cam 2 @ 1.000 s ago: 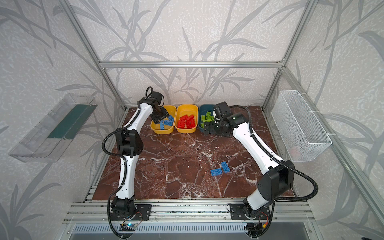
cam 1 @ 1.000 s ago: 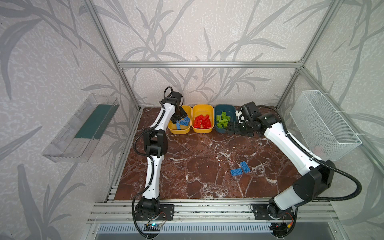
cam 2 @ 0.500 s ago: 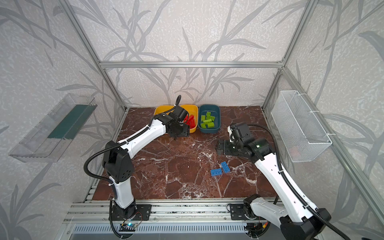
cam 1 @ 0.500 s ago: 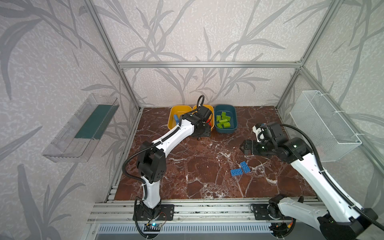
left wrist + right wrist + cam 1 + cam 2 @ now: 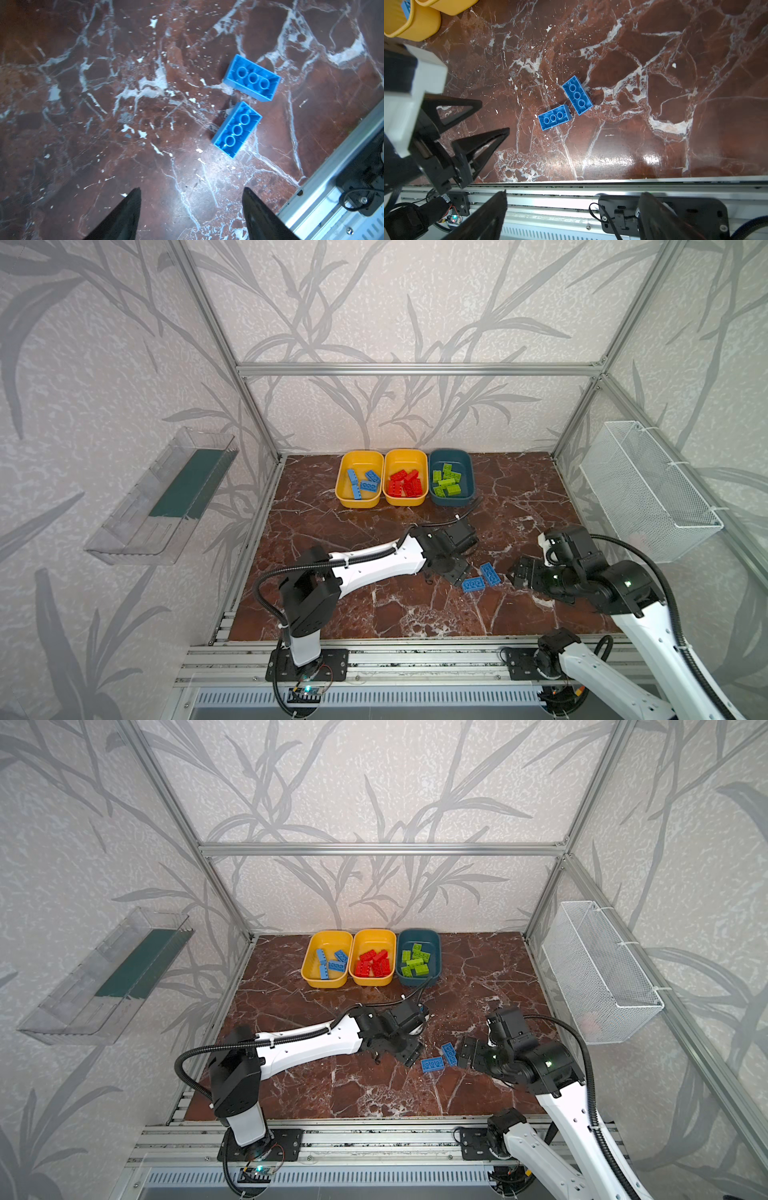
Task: Sort the legos into containers by color
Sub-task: 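Move the left gripper back to the two blue bricks and grasp one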
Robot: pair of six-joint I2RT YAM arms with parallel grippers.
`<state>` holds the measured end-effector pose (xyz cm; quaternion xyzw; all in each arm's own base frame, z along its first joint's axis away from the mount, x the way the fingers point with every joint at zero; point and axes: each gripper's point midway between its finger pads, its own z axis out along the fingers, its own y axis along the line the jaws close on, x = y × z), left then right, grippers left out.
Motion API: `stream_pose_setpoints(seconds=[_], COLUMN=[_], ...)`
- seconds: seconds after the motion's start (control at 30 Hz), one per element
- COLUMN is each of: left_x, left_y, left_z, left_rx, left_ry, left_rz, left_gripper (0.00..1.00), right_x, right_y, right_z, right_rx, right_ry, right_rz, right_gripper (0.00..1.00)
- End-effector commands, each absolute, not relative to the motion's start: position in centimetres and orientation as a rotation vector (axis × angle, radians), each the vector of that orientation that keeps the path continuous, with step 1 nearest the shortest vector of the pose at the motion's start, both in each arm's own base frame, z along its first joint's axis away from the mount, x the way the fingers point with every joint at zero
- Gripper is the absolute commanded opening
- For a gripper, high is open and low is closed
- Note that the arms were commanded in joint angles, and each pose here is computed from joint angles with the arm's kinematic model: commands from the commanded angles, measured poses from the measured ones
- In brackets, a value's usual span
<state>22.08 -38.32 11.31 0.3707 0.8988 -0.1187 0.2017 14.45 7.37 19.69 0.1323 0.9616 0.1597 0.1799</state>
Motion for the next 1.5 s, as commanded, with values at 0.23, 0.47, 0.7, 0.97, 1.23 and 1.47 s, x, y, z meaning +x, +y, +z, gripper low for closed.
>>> stream_pose_setpoints(seconds=[0.23, 0.47, 0.7, 0.97, 1.23, 1.47], left_x=[19.9, 19.5, 20.0, 20.5, 21.0, 21.4], left_y=[-42.4, -44.3, -45.2, -45.7, -45.8, -45.1], left_z=[9.4, 7.1, 5.5, 3.9, 2.8, 1.6], left_rx=[1.306, 1.395, 1.436, 1.436, 1.438, 1.461], left_ry=[2.342, 2.320, 2.313, 2.336, 2.352, 2.368], left_rz=[-0.325, -0.335, -0.314, -0.332, -0.294, -0.234], left_gripper=[0.77, 0.77, 0.76, 0.73, 0.53, 0.21], right_x=[12.7, 12.8, 13.0, 13.3, 13.6, 13.9], right_y=[7.8, 8.1, 7.5, 7.2, 6.7, 6.5], right_z=[20.2, 21.1, 21.6, 21.6, 21.9, 21.8], right_rx=[0.510, 0.557, 0.569, 0.596, 0.636, 0.626], right_ry=[2.750, 2.738, 2.733, 2.731, 2.720, 2.717], right_rz=[0.573, 0.637, 0.610, 0.614, 0.613, 0.626], right_gripper=[0.99, 0.99, 0.99, 0.99, 0.99, 0.99])
